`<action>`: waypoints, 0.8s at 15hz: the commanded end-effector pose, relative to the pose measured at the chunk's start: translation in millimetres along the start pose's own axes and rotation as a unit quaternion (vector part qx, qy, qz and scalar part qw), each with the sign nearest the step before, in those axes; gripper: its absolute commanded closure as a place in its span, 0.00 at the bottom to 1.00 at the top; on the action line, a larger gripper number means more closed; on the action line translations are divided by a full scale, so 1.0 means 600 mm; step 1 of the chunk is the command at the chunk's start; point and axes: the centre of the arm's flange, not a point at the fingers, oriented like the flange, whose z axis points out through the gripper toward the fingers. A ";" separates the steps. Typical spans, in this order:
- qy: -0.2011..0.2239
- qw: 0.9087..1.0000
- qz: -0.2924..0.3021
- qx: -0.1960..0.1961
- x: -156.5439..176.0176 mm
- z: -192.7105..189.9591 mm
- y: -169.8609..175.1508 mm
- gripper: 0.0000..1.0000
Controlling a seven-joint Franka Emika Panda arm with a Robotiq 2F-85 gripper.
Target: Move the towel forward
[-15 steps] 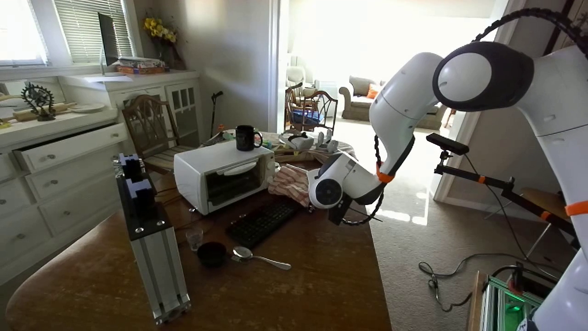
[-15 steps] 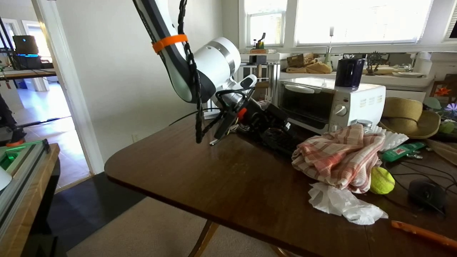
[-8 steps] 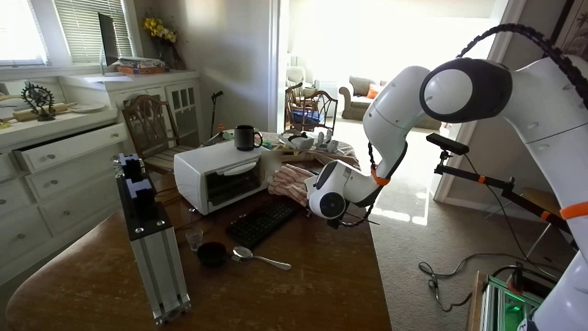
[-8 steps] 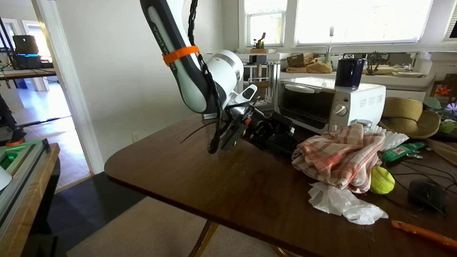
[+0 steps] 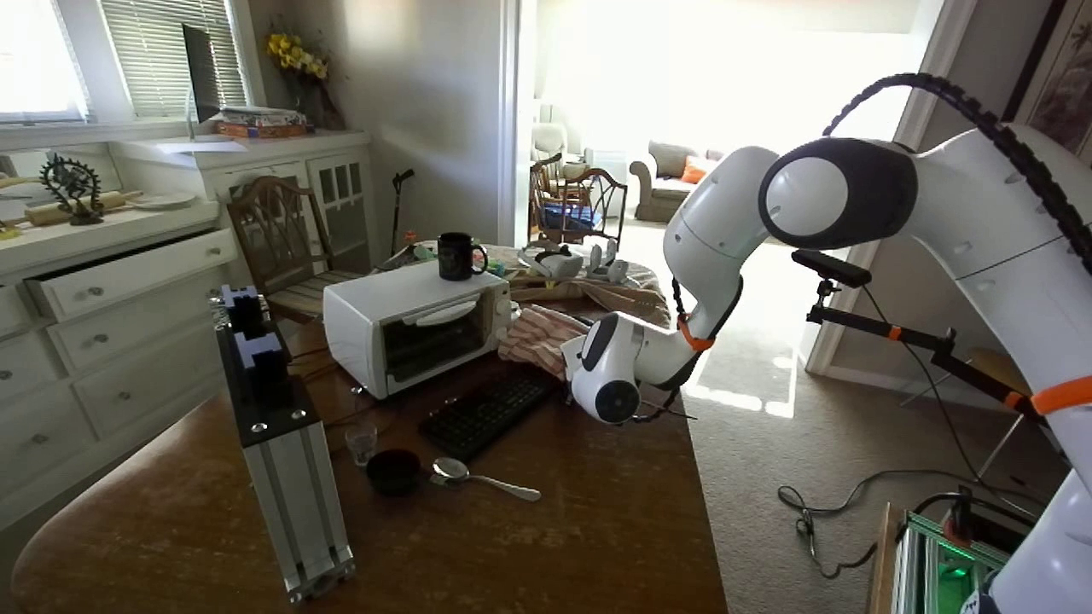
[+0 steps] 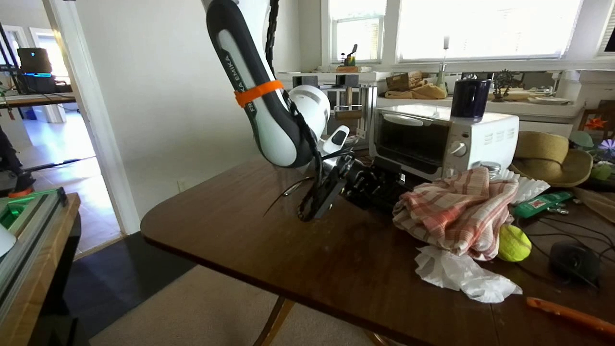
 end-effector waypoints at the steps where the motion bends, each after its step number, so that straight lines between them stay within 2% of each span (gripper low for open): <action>1: 0.017 1.000 -0.009 -0.011 -0.014 0.025 -0.026 0.07; 2: 0.017 1.000 -0.010 -0.014 -0.016 0.027 -0.028 0.28; 3: 0.017 1.000 -0.011 -0.016 -0.017 0.029 -0.030 0.32; 10: 0.019 0.999 -0.018 -0.019 -0.026 0.042 -0.033 0.87; 12: 0.020 0.999 -0.019 -0.021 -0.026 0.046 -0.030 0.99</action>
